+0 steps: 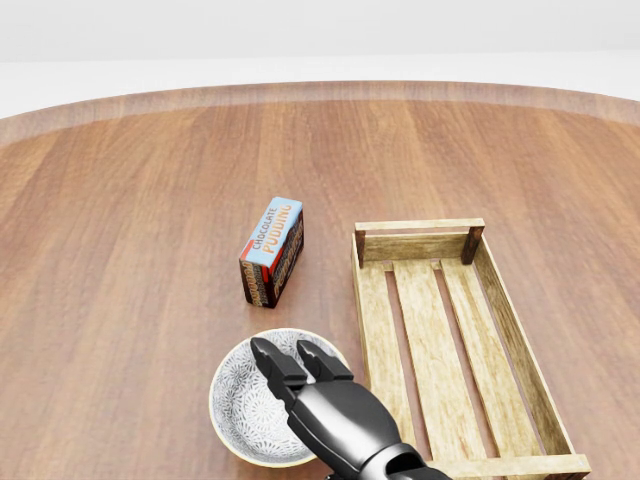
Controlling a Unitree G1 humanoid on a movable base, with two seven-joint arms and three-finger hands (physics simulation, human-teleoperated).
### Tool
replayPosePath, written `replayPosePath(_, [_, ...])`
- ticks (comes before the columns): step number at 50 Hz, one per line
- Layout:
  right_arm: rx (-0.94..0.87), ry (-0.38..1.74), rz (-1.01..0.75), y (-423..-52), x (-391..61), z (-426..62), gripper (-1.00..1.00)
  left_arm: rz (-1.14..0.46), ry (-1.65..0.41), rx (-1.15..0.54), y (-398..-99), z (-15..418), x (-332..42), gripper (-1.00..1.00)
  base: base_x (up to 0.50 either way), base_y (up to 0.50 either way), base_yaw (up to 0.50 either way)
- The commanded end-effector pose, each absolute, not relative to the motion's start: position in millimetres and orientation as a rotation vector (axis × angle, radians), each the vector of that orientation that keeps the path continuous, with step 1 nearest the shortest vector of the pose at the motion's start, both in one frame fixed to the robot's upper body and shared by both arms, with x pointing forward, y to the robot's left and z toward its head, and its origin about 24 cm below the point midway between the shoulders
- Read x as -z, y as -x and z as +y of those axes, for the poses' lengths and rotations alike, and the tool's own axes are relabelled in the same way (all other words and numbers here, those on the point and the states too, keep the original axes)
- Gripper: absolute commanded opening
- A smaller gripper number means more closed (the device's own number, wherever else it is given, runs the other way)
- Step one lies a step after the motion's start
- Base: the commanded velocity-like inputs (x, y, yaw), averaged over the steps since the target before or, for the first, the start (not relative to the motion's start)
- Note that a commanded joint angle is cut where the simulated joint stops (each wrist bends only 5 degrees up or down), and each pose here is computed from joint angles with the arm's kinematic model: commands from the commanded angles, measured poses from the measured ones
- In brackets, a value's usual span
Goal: Pick up the bowl on the left and put it in the tray.
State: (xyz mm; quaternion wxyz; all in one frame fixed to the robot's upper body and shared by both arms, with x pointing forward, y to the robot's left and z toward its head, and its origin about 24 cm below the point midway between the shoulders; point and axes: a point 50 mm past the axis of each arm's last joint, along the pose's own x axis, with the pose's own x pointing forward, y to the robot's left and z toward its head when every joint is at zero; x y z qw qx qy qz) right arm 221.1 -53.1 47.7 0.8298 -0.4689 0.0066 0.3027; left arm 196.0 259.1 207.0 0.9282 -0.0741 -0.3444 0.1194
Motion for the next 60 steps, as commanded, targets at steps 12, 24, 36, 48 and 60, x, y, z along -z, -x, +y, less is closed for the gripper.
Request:
replayPosePath(12, [-0.689,1.048,0.084,-225,-34,-52,1.00,-0.702,0.151,-0.242,-196,258,-206,1.00,0.00,0.00,0.00])
replayPosePath(24, [-0.704,1.071,0.129,-232,-25,-52,1.00,-0.700,0.148,-0.238,-197,256,-206,1.00,0.00,0.00,0.00])
replayPosePath(36, [-0.710,1.071,0.153,-234,-20,-52,1.00,-0.701,0.151,-0.242,-198,258,-206,1.00,0.00,0.00,0.00])
replayPosePath(48, [-0.733,1.071,0.182,-239,-13,-48,1.00,-0.704,0.149,-0.241,-197,258,-207,1.00,0.00,0.00,0.00])
replayPosePath(60, [-0.760,1.077,0.200,-242,-5,-39,1.00,-0.703,0.151,-0.242,-198,258,-207,1.00,0.00,0.00,0.00])
